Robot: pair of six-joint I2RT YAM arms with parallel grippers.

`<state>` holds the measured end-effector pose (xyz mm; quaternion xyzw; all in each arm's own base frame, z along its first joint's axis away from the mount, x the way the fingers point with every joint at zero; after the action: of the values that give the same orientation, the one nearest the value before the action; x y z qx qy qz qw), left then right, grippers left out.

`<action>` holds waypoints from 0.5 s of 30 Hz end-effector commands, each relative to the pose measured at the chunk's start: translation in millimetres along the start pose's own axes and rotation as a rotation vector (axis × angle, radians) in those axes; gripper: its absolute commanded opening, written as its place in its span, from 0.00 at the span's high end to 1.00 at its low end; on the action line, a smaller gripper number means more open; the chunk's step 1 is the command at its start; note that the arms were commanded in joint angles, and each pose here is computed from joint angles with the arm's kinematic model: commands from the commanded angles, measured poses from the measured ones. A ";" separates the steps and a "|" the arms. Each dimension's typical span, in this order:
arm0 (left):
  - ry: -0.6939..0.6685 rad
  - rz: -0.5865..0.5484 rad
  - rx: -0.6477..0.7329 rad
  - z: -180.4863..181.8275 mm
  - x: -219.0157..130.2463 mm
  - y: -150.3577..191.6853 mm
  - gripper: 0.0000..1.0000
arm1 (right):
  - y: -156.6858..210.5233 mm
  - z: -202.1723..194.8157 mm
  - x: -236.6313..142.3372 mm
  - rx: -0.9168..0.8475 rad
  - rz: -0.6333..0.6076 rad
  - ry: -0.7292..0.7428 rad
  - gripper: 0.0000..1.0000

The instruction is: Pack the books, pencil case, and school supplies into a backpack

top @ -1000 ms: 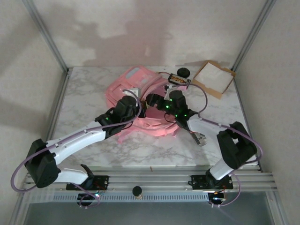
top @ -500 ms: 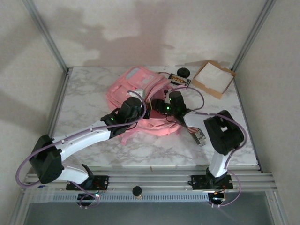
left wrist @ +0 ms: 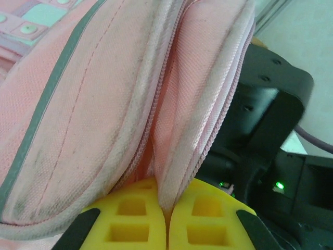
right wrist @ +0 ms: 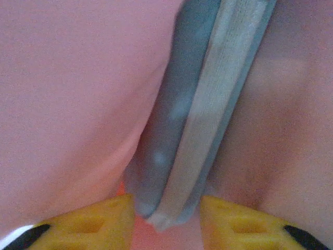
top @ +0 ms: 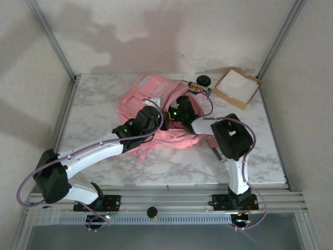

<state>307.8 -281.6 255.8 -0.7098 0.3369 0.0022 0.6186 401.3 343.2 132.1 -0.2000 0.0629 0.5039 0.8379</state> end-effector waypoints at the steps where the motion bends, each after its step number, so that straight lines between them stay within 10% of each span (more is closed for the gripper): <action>1: 0.165 -0.100 -0.056 -39.4 -13.3 -34.7 0.90 | 6.8 22.0 -35.1 -0.071 -0.029 0.000 0.52; 4: 0.185 -0.082 -0.038 -39.3 -15.1 -28.4 0.61 | 18.3 14.3 -74.8 -0.097 -0.070 0.082 0.48; 15: 0.107 -0.056 -0.254 36.4 -41.4 3.0 0.43 | 52.9 -23.3 -218.0 -0.089 -0.334 0.380 0.43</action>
<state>285.3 -251.8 279.8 -0.7653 0.3516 -0.0510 0.5368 266.2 207.2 178.3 -0.3065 0.1120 0.3654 0.8718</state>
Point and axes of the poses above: each hand's point on the last joint's axis, 136 mm out from that joint toward the fingers, its own x axis out along the fingers, its own z axis along the line the jaws close on, y = z × x, the point moved 3 cm from there along -x, back along the fingers, and after that the axes turned 14 degrees about x, right-handed, at the moved point
